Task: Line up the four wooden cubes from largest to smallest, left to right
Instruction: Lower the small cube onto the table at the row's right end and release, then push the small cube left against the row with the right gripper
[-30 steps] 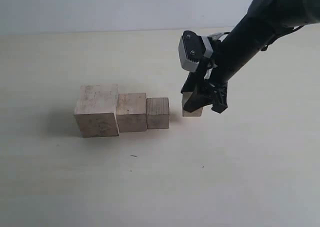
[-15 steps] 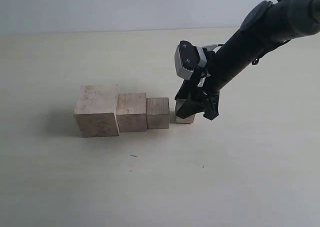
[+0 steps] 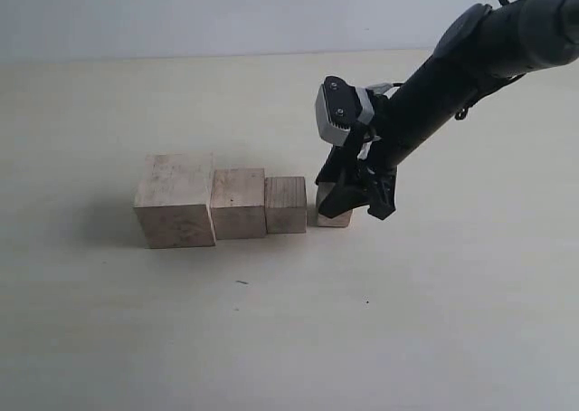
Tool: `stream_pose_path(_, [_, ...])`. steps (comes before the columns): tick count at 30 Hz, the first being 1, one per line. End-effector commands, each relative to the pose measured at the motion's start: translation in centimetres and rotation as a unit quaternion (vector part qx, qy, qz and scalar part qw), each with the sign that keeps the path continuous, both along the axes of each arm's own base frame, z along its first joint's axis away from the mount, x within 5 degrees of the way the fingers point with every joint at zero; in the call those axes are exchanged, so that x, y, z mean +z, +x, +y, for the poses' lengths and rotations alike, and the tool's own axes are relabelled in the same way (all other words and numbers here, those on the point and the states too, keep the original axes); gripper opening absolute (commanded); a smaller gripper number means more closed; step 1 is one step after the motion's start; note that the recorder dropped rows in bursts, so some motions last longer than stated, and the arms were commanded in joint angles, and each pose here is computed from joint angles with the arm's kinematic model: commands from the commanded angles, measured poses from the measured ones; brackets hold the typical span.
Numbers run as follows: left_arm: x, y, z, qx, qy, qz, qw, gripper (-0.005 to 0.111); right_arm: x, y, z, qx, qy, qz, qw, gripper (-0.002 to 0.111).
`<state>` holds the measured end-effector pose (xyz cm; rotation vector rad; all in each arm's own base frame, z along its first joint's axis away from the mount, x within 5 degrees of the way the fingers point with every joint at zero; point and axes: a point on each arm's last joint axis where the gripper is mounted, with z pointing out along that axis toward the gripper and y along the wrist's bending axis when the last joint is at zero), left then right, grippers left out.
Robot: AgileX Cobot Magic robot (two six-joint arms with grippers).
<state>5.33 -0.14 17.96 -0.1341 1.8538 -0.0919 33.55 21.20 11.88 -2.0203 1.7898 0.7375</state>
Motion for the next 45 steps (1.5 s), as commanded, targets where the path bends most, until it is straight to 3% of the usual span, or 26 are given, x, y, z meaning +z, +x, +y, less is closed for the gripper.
stream_pose_path(1, [0.1, 0.0, 0.0, -0.004, -0.001, -0.005, 1.000, 0.000, 0.0, -0.1, 0.0, 0.000, 0.005, 0.003, 1.000, 0.013])
stream_pose_path(5, [0.1, 0.0, 0.0, -0.004, -0.001, -0.005, 1.000, 0.000, 0.0, -0.1, 0.1, -0.001, 0.005, 0.002, 1.000, 0.022])
stream_pose_path(13, [0.1, 0.0, 0.0, -0.004, -0.001, -0.005, 1.000, 0.000, 0.3, 0.0, 0.4, -0.022, 0.026, 0.012, 0.999, 0.051])
stream_pose_path(20, [0.1, 0.0, 0.0, -0.004, -0.001, -0.005, 1.000, 0.000, 0.3, 0.0, 0.4, -0.025, 0.026, 0.014, 0.999, 0.059])
stream_pose_path(28, [0.1, 0.0, 0.0, -0.004, -0.001, -0.005, 1.000, 0.000, 1.1, -0.1, 0.2, -0.060, 0.008, 0.034, 0.998, 0.059])
stream_pose_path(36, [0.1, 0.0, 0.0, -0.004, -0.001, -0.005, 1.000, 0.000, 5.7, -0.4, -0.3, -0.136, 0.007, 0.036, 0.990, 0.057])
stream_pose_path(40, [0.1, 0.0, 0.0, -0.004, -0.001, -0.005, 1.000, 0.000, 6.8, -0.4, -1.1, -0.198, -0.034, 0.039, 0.979, 0.042])
stream_pose_path(45, [0.1, 0.0, 0.0, -0.004, -0.001, -0.005, 1.000, 0.000, 5.5, -0.2, -2.1, -0.312, -0.111, 0.096, 0.939, 0.015])
